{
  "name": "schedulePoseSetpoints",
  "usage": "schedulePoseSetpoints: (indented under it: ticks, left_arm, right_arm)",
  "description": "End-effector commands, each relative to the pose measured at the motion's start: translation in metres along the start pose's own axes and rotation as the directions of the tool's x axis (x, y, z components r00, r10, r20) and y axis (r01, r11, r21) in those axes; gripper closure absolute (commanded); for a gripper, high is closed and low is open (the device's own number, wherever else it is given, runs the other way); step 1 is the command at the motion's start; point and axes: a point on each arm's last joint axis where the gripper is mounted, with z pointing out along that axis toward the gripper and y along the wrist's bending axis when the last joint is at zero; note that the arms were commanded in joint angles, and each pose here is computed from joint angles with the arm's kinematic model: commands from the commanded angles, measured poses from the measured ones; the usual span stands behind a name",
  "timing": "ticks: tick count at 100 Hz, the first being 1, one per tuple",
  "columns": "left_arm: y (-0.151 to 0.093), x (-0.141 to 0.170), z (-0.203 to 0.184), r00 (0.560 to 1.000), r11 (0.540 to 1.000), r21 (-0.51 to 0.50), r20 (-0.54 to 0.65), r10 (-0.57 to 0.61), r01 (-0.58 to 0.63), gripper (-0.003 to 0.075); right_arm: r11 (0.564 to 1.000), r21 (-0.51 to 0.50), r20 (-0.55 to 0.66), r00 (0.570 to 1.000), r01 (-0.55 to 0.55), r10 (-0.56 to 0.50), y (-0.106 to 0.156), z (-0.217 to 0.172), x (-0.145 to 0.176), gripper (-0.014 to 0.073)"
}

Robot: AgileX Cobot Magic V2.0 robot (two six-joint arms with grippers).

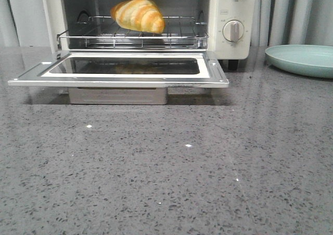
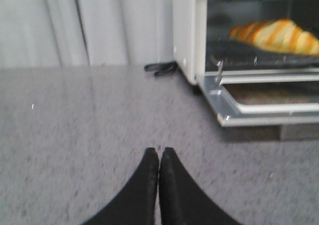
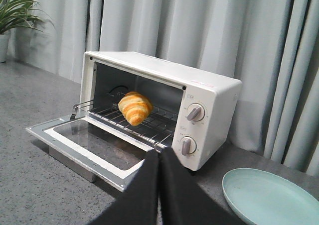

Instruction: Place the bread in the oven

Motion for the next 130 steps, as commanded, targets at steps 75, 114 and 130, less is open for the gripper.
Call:
schedulePoseSetpoints:
  ticks: [75, 114, 130]
  left_arm:
    - [0.001, 0.015, -0.001, 0.995, 0.999, -0.03, -0.101, -0.012, 0.009, 0.0741]
    - [0.001, 0.015, -0.001, 0.995, 0.999, -0.03, -0.101, -0.012, 0.009, 0.0741]
    - [0.001, 0.015, -0.001, 0.995, 0.999, -0.03, -0.101, -0.012, 0.009, 0.0741]
  right_arm:
    - [1.0, 0.012, 0.078, 0.997, 0.009, -0.01, -0.002, -0.001, -0.013, 0.0643]
    - [0.995, 0.105, -0.059, 0.998, -0.005, 0.012, 0.008, 0.019, 0.03, 0.0643]
    - [0.956, 0.275, -0.149, 0.977, -0.106, 0.151, 0.02, 0.037, 0.092, 0.0643]
